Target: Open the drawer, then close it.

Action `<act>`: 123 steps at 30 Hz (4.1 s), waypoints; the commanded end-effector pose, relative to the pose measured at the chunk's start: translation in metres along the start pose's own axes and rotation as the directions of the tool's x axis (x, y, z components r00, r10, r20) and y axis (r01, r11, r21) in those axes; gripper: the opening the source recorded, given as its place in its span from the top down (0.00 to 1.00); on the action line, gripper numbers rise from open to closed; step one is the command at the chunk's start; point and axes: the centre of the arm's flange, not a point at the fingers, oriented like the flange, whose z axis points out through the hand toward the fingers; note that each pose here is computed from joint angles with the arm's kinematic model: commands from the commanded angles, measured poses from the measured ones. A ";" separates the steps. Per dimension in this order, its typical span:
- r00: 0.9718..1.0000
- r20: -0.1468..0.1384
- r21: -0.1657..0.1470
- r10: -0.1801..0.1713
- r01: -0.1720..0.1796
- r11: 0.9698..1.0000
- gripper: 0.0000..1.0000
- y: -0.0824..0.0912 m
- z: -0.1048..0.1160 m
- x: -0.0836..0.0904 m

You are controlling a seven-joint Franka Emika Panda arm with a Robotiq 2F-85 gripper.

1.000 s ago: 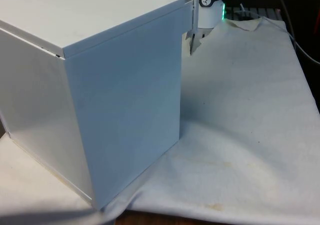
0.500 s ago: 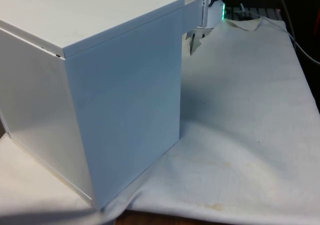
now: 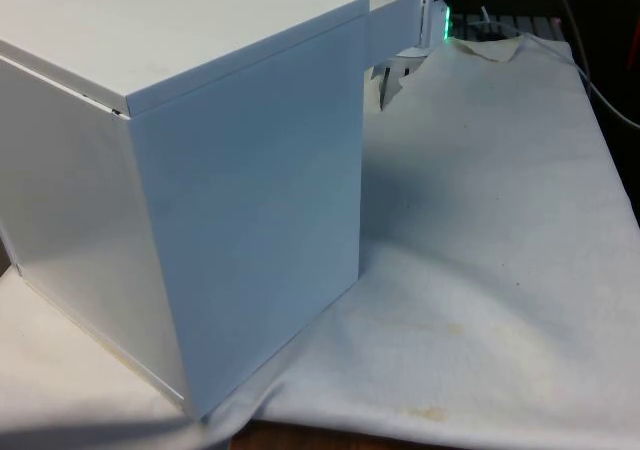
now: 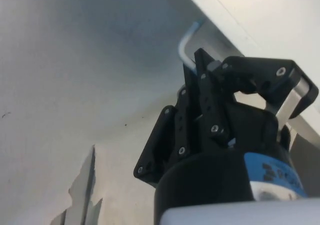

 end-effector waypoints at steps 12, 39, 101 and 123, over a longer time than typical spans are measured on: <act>1.000 -0.007 0.007 -0.002 0.002 1.000 1.00 -0.020 -0.010 0.002; 1.000 -0.028 0.020 0.006 -0.005 1.000 1.00 -0.027 -0.013 -0.001; 0.999 -0.030 -0.018 -0.027 0.027 0.999 0.00 -0.087 -0.010 0.017; 0.999 -0.005 0.044 -0.052 0.052 0.998 0.00 -0.124 0.015 0.018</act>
